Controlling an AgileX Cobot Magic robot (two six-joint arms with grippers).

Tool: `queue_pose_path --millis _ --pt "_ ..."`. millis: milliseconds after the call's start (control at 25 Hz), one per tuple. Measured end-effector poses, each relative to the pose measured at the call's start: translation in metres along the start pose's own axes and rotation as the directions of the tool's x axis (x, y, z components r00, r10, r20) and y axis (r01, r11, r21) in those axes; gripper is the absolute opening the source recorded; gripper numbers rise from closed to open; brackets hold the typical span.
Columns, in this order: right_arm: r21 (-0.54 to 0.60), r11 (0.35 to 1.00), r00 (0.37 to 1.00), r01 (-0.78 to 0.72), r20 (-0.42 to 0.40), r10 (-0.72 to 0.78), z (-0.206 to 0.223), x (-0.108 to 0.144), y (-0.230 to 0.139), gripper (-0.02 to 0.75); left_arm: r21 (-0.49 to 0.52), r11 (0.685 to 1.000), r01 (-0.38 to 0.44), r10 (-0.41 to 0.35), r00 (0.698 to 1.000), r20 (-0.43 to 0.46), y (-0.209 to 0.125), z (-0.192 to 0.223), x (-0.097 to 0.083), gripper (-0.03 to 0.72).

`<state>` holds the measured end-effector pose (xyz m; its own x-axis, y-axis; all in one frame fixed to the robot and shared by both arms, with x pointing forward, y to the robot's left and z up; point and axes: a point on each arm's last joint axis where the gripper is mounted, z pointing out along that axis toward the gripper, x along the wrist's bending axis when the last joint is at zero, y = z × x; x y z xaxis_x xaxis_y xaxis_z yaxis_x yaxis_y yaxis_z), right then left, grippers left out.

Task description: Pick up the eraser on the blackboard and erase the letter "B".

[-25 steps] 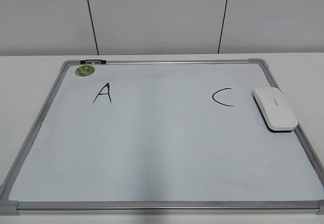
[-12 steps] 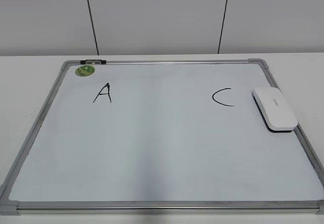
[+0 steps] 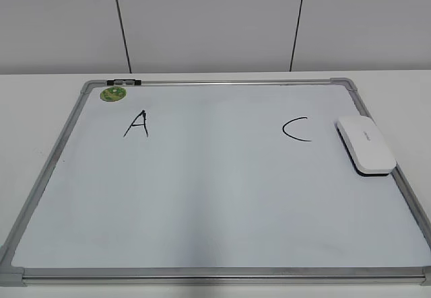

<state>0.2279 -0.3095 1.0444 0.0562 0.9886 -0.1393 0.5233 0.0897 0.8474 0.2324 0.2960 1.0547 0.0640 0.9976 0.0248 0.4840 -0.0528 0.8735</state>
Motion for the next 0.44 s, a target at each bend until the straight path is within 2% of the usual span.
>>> queue_pose_path --millis 440 --pt "0.0 1.0 1.0 0.0 0.0 0.0 0.0 0.0 0.0 0.591 0.0 1.0 0.0 0.0 1.0 0.0 0.0 0.0 0.0 0.293"
